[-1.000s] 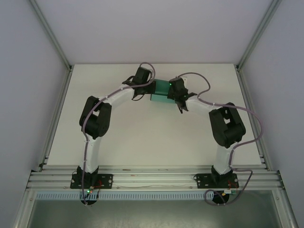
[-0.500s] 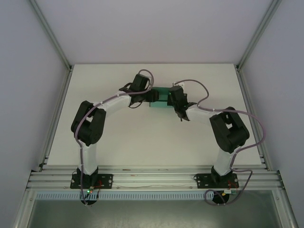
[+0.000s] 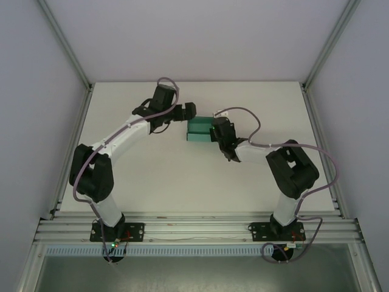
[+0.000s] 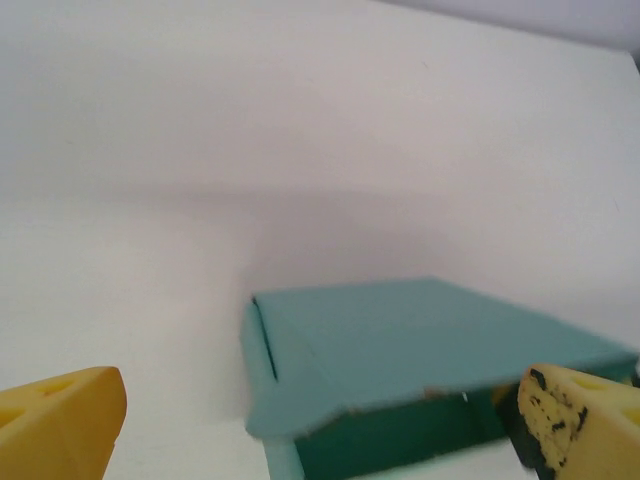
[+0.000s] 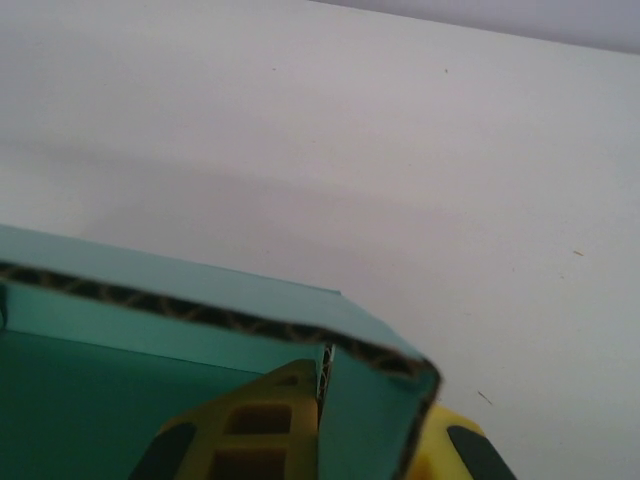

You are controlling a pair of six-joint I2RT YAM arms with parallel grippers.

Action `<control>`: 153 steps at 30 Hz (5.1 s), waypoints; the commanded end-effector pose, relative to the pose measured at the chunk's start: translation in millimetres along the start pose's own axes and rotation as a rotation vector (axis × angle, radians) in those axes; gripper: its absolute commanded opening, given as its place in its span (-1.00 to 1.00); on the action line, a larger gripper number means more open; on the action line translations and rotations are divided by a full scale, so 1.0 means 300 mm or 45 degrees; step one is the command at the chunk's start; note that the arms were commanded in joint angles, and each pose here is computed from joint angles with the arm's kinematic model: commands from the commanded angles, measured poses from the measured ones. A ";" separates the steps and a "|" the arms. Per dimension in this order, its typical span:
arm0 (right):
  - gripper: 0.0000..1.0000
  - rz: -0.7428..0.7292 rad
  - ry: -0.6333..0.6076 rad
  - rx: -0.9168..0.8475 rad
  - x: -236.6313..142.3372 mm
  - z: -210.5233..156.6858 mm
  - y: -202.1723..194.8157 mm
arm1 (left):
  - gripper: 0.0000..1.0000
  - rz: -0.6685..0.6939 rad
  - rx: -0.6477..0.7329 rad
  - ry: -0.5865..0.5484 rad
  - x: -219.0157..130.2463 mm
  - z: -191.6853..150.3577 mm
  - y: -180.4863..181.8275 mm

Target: Assemble paper box

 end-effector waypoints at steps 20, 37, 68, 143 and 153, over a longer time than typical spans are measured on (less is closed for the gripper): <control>-0.71 -0.019 0.102 -0.310 -0.033 -0.151 0.003 | 0.06 -0.093 -0.360 0.354 0.345 -0.237 0.134; 0.11 0.325 0.267 -0.243 -0.247 -0.159 0.025 | -0.08 -0.127 -0.312 0.450 0.368 -0.406 0.167; 0.68 0.702 0.863 0.894 0.055 -0.080 0.001 | -0.75 -0.422 -0.544 0.385 0.391 -0.476 0.254; -0.08 0.800 1.703 1.837 -0.252 0.164 -0.008 | -0.16 -0.299 1.719 0.025 -0.012 -0.232 -0.153; 0.99 0.731 1.440 1.805 -0.218 0.155 -0.086 | -0.29 -0.323 1.769 0.093 -0.032 -0.250 -0.140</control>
Point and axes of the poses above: each hand's point on the last joint's axis, 136 mm out from that joint toward the fingers, its own x axis out along the fingers, its own y axis along the line the jaws close on, z = x × y, the point moved 4 cm from there along -x, back along the fingers, and after that the axes turned 4 degrees about x, right-handed, at the moved point
